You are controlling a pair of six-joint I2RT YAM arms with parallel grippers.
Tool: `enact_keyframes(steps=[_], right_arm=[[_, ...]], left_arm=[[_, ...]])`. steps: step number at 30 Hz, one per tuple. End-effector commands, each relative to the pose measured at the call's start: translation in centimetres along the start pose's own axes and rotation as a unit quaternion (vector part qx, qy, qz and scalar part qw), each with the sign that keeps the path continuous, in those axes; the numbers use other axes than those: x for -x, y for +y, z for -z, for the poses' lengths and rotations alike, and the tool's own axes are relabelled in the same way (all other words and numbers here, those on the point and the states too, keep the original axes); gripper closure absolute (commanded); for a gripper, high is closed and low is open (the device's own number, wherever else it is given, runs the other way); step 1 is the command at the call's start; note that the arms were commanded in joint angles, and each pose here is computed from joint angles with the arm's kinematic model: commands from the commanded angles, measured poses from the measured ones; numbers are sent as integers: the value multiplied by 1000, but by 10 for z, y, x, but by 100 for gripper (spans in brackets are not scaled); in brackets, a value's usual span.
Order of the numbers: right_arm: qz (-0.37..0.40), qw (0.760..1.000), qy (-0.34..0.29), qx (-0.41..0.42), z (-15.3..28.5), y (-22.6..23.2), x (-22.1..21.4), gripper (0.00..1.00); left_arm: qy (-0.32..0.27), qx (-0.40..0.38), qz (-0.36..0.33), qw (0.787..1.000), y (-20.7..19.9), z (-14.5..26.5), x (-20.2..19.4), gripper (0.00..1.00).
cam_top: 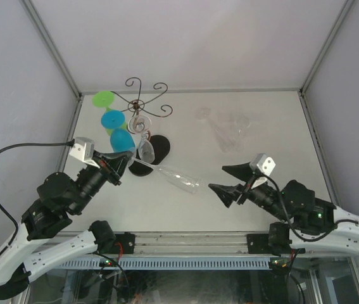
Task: Place the wine glass upside down on the wine glass rack
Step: Turn the wine glass upside down at the wine rack.
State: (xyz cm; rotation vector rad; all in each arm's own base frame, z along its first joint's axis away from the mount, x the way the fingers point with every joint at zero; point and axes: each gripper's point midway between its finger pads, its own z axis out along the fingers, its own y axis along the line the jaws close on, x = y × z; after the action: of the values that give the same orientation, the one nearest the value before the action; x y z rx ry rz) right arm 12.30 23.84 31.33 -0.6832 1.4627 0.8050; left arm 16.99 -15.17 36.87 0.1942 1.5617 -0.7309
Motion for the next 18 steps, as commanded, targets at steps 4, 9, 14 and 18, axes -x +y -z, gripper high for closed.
enact_keyframes(steps=[4, 9, 14, 18], right_arm=[[-36, 998, 14, -47, 31, -24, 9, 32], [-41, 998, 33, -46, 37, -23, 31, 33], [-51, 994, 90, -28, 18, -8, 38, 33], [-81, 984, 154, 22, -13, 17, 23, 35]], left_arm=[[-4, 37, -85, 996, 19, 10, 17, 100], [23, 40, -132, 990, 23, 7, 7, 100], [68, 13, -176, 982, 16, -3, -13, 100], [80, -20, -201, 976, 1, -9, -23, 100]])
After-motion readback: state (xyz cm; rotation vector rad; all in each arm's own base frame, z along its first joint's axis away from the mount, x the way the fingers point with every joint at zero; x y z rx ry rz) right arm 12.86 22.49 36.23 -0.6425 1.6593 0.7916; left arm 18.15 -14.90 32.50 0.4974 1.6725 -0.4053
